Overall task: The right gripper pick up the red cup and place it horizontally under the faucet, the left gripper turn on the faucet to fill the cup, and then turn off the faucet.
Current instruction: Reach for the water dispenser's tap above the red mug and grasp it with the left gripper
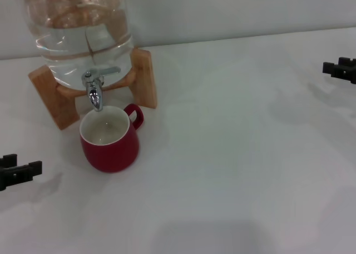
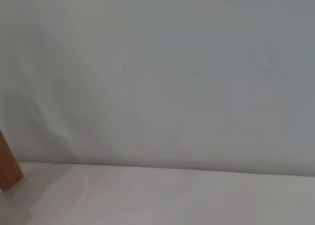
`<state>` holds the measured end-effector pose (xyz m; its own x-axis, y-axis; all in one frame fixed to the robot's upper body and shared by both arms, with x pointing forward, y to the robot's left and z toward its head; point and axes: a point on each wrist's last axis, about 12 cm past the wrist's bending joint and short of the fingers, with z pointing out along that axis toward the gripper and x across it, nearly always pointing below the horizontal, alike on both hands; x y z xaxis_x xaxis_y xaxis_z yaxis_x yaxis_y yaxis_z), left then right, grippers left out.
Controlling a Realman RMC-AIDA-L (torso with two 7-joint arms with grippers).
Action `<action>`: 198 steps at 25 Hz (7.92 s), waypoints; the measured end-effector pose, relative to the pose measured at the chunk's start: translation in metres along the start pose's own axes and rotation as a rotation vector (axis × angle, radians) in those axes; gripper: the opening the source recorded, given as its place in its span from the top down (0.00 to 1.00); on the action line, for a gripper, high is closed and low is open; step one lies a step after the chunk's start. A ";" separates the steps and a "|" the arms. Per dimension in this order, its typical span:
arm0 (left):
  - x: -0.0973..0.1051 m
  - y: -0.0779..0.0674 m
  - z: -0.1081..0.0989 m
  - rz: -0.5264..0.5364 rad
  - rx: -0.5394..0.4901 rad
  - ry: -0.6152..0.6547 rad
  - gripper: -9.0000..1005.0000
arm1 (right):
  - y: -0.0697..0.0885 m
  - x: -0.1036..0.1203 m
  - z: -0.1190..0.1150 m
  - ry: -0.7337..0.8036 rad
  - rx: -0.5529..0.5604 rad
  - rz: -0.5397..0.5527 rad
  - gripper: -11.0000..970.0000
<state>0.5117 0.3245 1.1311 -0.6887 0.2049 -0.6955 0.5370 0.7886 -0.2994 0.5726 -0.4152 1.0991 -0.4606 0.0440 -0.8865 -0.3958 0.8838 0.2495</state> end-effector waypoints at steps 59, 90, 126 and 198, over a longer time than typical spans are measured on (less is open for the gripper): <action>-0.129 -0.109 -0.005 0.722 0.031 0.117 0.34 | 0.002 0.010 0.005 -0.003 0.035 0.024 0.43; -0.139 -0.110 0.027 0.928 -0.041 0.090 0.34 | 0.004 0.019 0.006 -0.001 0.047 0.049 0.43; -0.163 -0.120 0.056 0.966 0.013 0.131 0.34 | 0.004 0.017 0.007 -0.001 0.052 0.050 0.43; -0.161 -0.123 0.083 0.977 0.055 0.173 0.34 | 0.001 0.020 0.005 0.003 0.074 0.057 0.43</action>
<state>0.5974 0.1466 1.2256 0.0089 0.8354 -0.5496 0.9252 0.2017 0.3215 0.5668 -0.4115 1.0795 -0.4831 0.0944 -0.8705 -0.3092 0.9117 0.2704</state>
